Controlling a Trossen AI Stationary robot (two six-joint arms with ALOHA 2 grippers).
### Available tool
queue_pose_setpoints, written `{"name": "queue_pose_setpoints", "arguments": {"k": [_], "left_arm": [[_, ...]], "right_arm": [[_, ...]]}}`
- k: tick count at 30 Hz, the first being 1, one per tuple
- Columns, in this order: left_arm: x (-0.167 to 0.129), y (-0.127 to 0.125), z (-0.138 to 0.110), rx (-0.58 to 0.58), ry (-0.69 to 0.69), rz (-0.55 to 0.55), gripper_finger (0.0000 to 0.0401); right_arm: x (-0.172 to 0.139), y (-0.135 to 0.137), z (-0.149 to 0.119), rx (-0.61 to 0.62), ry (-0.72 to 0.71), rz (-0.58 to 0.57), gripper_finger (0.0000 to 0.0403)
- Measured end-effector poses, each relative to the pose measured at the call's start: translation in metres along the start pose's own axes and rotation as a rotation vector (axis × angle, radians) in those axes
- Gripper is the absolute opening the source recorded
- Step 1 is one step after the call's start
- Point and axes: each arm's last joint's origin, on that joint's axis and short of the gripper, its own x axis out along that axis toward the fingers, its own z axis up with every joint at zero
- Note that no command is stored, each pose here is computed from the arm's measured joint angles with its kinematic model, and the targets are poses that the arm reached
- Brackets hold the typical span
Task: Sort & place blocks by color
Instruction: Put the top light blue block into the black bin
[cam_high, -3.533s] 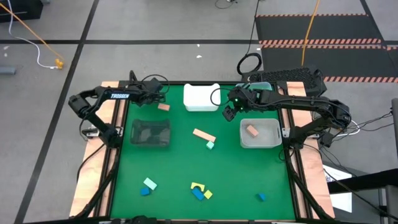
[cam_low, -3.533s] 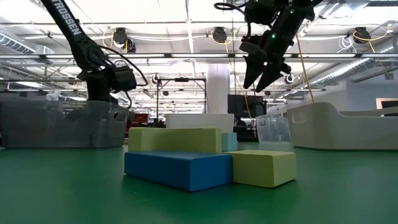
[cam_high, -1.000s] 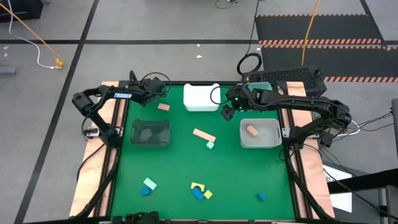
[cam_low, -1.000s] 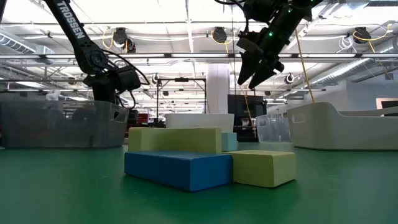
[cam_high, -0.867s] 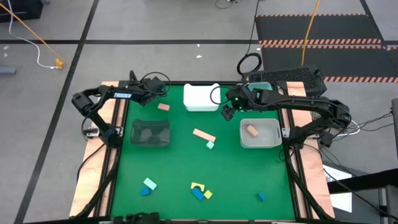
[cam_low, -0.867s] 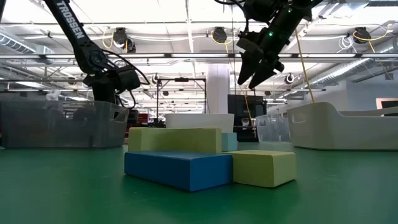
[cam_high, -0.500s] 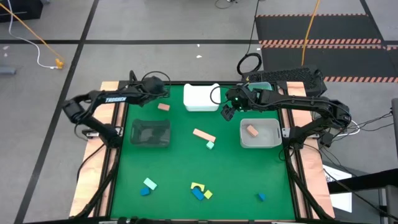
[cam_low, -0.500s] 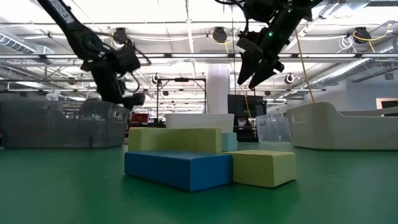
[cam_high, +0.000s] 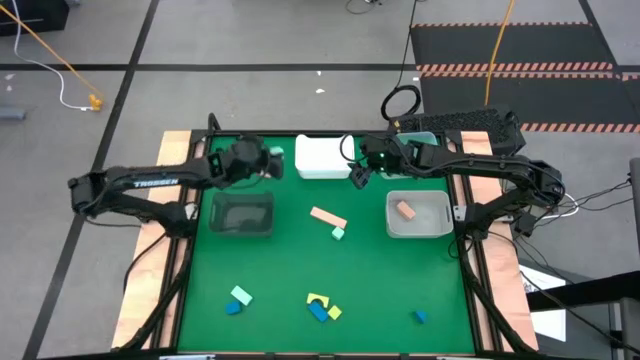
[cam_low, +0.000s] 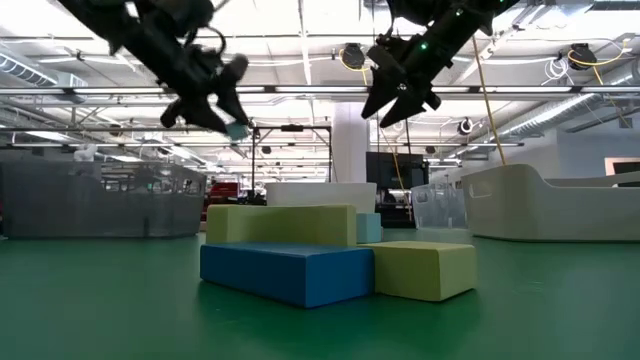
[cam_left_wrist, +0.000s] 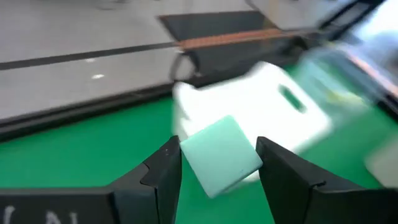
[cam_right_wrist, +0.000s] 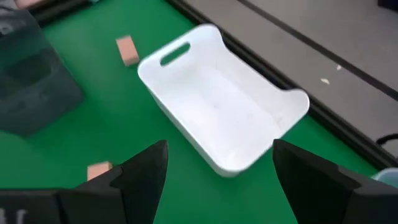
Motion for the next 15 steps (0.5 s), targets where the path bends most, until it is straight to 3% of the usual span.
{"name": "queue_pose_setpoints", "arguments": {"k": [5, 9, 15], "left_arm": [[-0.033, -0.015, -0.019, 0.045, 0.115, -0.076, 0.0180], [-0.056, -0.015, -0.040, -0.001, 0.310, -0.082, 0.0190], [-0.081, -0.006, -0.069, 0.012, 0.582, 0.036, 0.0178]], "right_arm": [[0.000, 0.002, 0.003, 0.024, -0.024, 0.026, 0.0277], [0.000, 0.005, 0.001, 0.067, 0.010, 0.117, 0.0277], [-0.003, 0.015, -0.002, 0.058, 0.034, 0.187, 0.0277]]}}
